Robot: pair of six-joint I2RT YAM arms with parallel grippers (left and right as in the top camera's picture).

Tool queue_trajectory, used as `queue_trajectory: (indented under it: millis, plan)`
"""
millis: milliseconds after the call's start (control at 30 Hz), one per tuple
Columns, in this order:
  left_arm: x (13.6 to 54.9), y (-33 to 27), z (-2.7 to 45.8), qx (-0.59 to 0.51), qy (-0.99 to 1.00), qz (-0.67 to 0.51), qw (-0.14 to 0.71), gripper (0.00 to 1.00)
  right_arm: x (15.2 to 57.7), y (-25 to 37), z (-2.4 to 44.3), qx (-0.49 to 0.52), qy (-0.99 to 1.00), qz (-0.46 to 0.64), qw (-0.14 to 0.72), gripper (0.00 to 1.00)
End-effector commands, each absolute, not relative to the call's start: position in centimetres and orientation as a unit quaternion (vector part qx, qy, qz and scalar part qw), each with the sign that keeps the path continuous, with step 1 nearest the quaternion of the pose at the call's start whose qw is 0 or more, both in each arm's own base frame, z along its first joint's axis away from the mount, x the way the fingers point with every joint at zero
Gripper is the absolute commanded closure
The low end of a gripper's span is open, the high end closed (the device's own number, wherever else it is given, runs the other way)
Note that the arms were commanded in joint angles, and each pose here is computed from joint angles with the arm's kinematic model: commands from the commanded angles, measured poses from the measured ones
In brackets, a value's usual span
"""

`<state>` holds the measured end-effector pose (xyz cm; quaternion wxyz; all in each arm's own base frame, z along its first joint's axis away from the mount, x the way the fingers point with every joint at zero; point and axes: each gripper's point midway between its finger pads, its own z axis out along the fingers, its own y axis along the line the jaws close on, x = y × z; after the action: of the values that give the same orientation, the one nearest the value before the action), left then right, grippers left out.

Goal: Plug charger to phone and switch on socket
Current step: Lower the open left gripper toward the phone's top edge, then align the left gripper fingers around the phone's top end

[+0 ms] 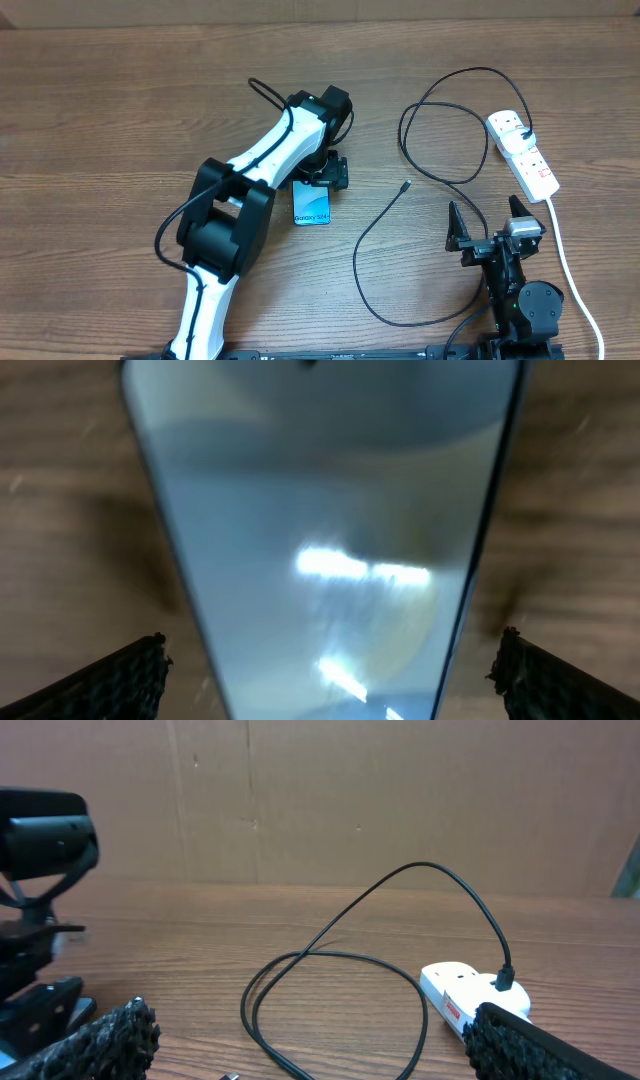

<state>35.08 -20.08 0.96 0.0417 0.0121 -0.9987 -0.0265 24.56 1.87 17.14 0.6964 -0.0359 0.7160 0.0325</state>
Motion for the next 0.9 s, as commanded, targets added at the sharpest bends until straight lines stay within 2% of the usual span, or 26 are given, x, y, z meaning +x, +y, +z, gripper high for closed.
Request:
queue_trajectory:
  millis: [0,267,600,867]
  plan:
    - [36.1,-20.6,1.1,0.001,-0.999,-0.018,0.034,0.00,24.6,2.0,17.0,-0.038,0.714,0.034,0.699,0.00]
    - [36.2,-20.0,1.5,0.008,-0.999,-0.023,0.034,0.01,24.6,2.0,17.0,-0.038,0.714,0.034,0.699,0.00]
    - [34.9,-19.2,7.3,0.014,-1.000,-0.009,0.004,0.00,24.6,2.0,17.0,-0.038,0.714,0.034,0.699,0.00]
    - [34.3,-18.9,6.0,0.015,-1.000,0.000,-0.011,0.01,24.6,2.0,17.0,-0.038,0.714,0.034,0.699,0.00]
